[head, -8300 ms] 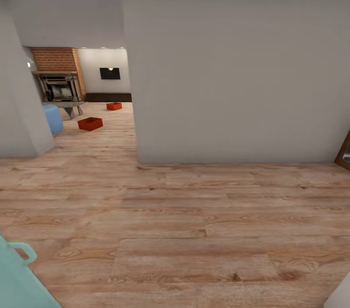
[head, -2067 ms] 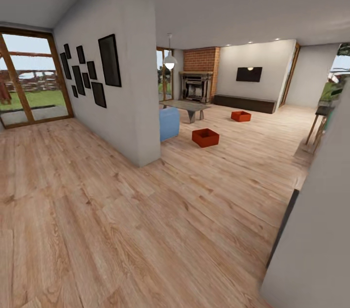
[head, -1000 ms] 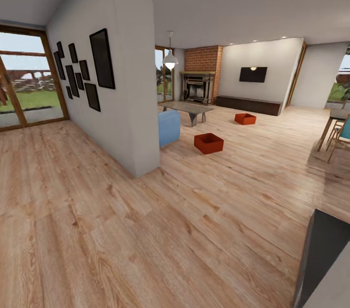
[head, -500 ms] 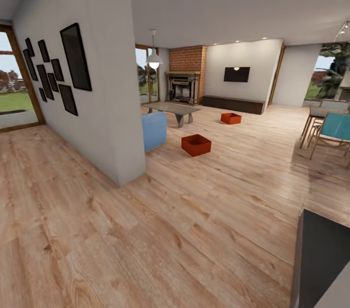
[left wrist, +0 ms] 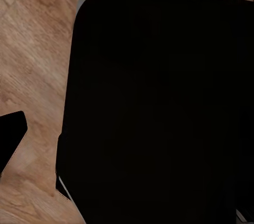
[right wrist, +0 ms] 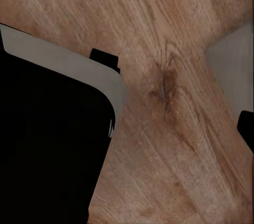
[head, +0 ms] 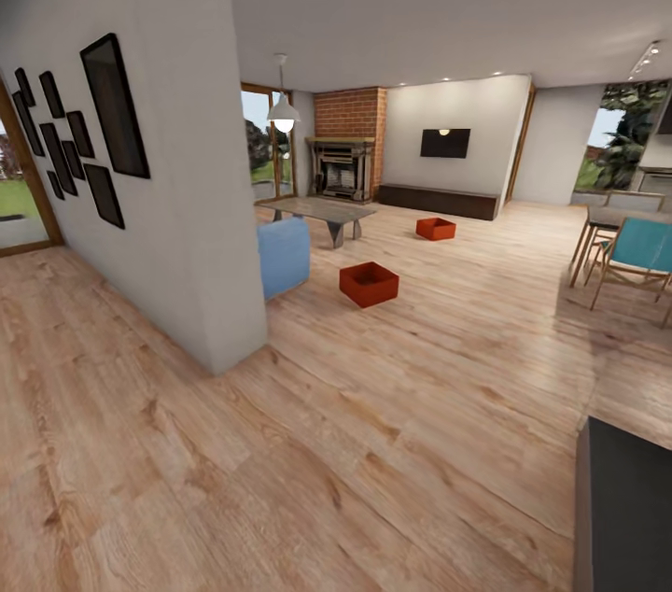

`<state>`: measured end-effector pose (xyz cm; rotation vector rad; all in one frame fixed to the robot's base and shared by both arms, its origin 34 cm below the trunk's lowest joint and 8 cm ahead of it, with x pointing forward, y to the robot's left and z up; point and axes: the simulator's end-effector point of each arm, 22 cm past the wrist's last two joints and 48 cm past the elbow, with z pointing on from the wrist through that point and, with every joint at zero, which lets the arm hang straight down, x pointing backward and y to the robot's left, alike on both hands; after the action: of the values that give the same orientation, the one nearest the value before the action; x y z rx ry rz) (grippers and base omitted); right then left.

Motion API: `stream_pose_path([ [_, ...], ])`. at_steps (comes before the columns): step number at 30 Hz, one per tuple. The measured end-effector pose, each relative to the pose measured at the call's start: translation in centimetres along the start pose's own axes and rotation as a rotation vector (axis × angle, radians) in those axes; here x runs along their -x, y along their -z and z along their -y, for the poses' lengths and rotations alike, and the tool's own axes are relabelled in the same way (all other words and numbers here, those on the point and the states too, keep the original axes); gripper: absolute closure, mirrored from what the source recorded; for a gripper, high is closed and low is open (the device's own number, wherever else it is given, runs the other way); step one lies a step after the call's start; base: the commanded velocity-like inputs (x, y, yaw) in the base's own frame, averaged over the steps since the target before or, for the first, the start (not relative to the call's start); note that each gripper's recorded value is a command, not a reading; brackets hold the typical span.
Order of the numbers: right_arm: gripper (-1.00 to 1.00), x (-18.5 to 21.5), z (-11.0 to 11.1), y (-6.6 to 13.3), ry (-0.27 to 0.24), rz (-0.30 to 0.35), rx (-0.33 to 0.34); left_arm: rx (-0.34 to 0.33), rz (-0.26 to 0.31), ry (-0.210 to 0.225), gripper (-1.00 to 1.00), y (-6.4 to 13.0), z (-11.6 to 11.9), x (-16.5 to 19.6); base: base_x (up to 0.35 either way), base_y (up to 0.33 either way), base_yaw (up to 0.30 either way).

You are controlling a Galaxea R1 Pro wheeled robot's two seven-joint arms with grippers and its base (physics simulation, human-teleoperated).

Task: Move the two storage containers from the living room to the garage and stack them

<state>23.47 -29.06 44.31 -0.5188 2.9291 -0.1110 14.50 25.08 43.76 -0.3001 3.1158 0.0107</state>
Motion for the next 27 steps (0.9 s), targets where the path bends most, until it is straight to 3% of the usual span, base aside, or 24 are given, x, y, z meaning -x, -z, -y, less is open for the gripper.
stream_pose_path([
  [16, -1.0, 0.2, -0.42, 0.0, -0.001, 0.004, 0.004, 0.0, 0.0, 0.0, -1.0, 0.0, 0.01, -0.01, 0.331, 0.0, -0.011],
  [27, -1.0, 0.26, -0.62, 0.0, -0.004, 0.004, 0.006, 0.0, 0.0, 0.0, -1.0, 0.0, -0.03, 0.01, 0.331, 0.0, -0.234],
])
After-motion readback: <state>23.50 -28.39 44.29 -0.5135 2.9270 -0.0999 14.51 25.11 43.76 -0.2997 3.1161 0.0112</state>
